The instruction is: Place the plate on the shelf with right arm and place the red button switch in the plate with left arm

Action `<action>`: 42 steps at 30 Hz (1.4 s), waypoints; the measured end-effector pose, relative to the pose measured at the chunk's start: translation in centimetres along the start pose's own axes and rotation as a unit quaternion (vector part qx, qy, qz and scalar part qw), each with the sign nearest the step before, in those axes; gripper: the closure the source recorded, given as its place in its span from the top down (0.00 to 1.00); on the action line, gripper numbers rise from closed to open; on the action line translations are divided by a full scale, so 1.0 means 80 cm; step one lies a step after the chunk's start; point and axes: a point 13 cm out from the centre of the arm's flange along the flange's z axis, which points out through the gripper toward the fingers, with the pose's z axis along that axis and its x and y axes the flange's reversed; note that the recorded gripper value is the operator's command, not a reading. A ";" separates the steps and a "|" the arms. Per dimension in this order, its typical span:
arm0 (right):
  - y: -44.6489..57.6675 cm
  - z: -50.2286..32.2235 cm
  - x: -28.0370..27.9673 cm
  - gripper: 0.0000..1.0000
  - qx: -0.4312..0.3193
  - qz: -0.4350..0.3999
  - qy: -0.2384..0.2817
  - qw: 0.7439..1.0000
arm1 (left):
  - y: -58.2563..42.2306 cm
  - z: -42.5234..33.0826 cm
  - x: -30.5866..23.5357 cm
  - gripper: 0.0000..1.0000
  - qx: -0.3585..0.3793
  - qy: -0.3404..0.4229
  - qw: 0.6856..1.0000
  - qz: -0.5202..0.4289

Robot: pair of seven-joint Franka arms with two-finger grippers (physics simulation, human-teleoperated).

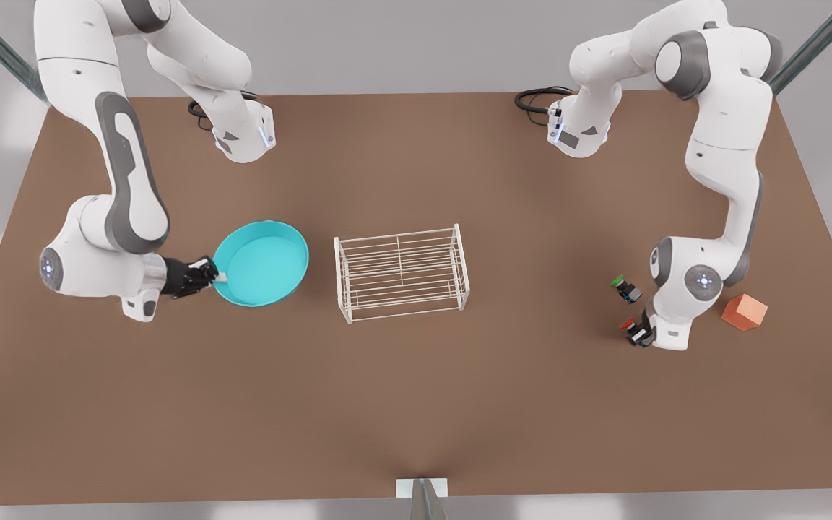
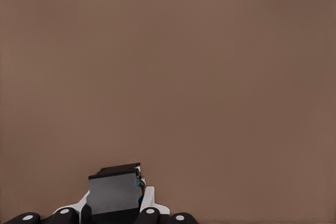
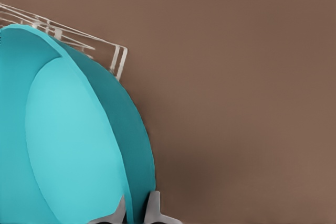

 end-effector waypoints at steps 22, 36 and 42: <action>0.286 0.210 -0.111 0.37 -0.042 -0.017 0.067 0.997 | -0.350 -0.350 0.278 0.28 0.062 0.071 0.987 0.129; 0.084 -0.134 -0.049 1.00 0.178 0.108 0.022 0.978 | -0.489 -0.329 0.570 1.00 0.083 0.131 0.982 0.111; 0.080 -0.115 -0.023 1.00 0.205 0.124 0.080 0.967 | -0.481 -0.367 0.472 1.00 0.094 0.098 0.990 0.034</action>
